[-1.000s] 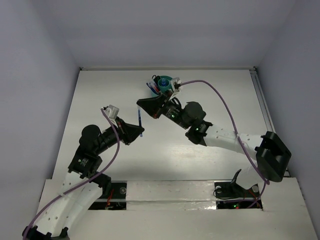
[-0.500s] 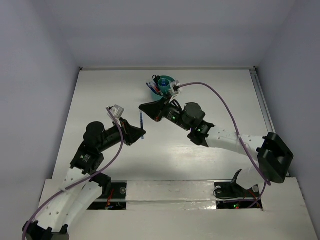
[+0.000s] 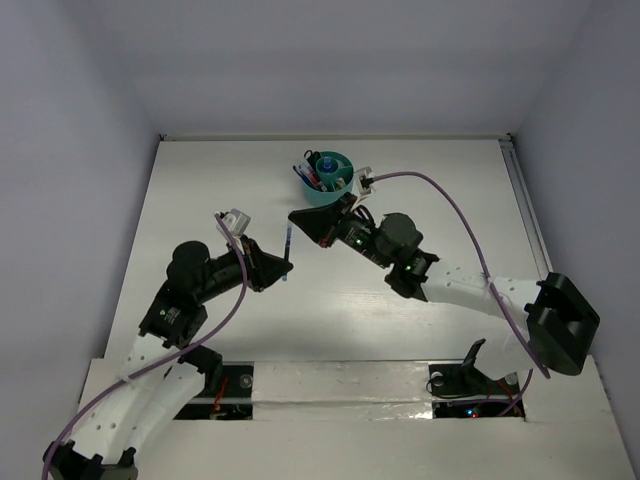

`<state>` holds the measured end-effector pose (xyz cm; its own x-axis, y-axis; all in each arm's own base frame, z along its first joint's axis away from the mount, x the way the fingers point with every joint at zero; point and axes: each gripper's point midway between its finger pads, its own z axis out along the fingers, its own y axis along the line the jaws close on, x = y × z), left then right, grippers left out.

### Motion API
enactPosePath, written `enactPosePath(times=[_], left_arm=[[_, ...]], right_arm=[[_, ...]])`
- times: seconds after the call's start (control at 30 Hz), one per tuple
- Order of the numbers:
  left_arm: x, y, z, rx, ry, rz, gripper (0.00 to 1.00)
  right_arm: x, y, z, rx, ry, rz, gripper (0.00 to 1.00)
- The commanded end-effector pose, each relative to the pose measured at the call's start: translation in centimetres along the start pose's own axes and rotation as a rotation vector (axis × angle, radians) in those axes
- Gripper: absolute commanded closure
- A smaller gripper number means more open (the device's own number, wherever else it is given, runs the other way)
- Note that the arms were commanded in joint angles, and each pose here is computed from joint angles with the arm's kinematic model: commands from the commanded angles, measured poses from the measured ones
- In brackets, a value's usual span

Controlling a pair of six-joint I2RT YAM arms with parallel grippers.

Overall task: Sort the stationery into containers
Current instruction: Close the pen cap on the pen.

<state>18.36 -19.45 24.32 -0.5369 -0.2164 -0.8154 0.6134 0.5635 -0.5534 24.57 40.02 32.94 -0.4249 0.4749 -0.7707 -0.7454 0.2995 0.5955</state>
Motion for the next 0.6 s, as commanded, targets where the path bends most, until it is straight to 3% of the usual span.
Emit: enactPosePath(times=[0.0, 0.27, 0.4, 0.57], left_arm=[[-8.7, -3.6, -1.0, 0.057, -0.281, 0.111, 1.0], [-10.6, -4.9, -0.8, 0.09, -0.296, 0.133, 1.0], [-11.9, -5.6, -1.2, 0.085, -0.312, 0.168, 1.0], [-12.2, -5.9, -1.3, 0.095, -0.31, 0.187, 1.0]], right_arm=[[5.5, 0.5, -1.8, -0.048, 0.186, -0.007, 1.0], [10.2, -0.5, -3.6, -0.023, 0.33, 0.011, 1.0], [14.7, -1.1, -5.8, -0.017, 0.427, 0.07, 1.0], [15.9, -0.8, -6.9, -0.051, 0.461, 0.117, 1.0]])
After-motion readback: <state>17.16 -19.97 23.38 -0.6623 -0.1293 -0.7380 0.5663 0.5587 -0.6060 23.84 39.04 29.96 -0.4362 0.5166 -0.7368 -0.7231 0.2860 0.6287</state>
